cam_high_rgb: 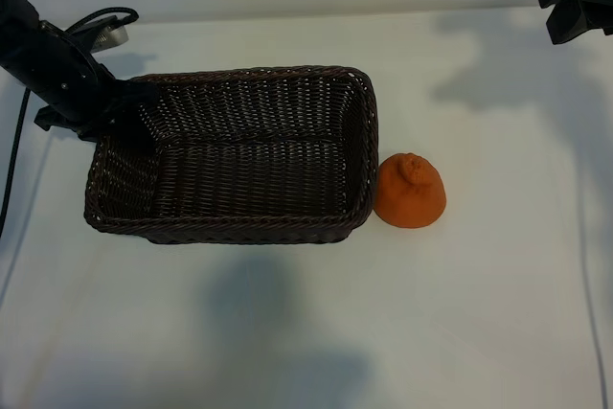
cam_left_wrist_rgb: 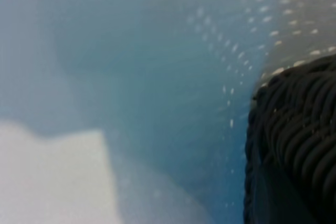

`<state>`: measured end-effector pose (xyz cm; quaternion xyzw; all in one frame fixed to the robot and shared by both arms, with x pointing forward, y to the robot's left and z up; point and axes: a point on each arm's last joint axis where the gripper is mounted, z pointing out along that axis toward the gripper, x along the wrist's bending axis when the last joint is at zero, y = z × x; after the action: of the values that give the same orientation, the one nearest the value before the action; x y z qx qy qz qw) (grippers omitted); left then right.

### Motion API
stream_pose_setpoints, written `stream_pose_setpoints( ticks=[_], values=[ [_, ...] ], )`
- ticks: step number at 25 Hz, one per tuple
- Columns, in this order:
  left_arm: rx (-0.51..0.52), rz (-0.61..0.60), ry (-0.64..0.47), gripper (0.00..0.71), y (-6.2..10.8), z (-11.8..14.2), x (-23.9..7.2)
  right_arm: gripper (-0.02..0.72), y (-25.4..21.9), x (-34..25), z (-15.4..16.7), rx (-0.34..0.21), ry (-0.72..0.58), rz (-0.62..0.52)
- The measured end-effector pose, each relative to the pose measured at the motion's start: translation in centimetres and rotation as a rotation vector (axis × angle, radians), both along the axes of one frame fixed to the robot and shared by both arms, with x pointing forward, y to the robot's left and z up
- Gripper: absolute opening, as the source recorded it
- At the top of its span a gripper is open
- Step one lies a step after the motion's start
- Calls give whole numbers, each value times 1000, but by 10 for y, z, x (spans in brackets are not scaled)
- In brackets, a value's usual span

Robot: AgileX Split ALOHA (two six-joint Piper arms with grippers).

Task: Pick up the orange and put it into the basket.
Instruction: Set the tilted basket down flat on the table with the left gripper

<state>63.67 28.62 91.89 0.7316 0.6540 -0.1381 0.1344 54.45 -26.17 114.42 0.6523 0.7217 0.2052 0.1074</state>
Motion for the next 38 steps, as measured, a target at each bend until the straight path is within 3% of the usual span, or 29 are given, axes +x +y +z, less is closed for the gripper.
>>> stream_pose_setpoints(
  ticks=[9,19,27,38],
  values=[
    [-3,-13,-6,169,0,1,0,468,0,0,0,0,0,0],
    [0,-22,-33,168,1,24,14,468,0,0,0,1,0,0],
    [54,-38,-9,168,5,23,11,468,0,0,0,1,0,0],
    [61,-49,25,168,-22,1,15,468,0,0,0,1,0,0]
  ],
)
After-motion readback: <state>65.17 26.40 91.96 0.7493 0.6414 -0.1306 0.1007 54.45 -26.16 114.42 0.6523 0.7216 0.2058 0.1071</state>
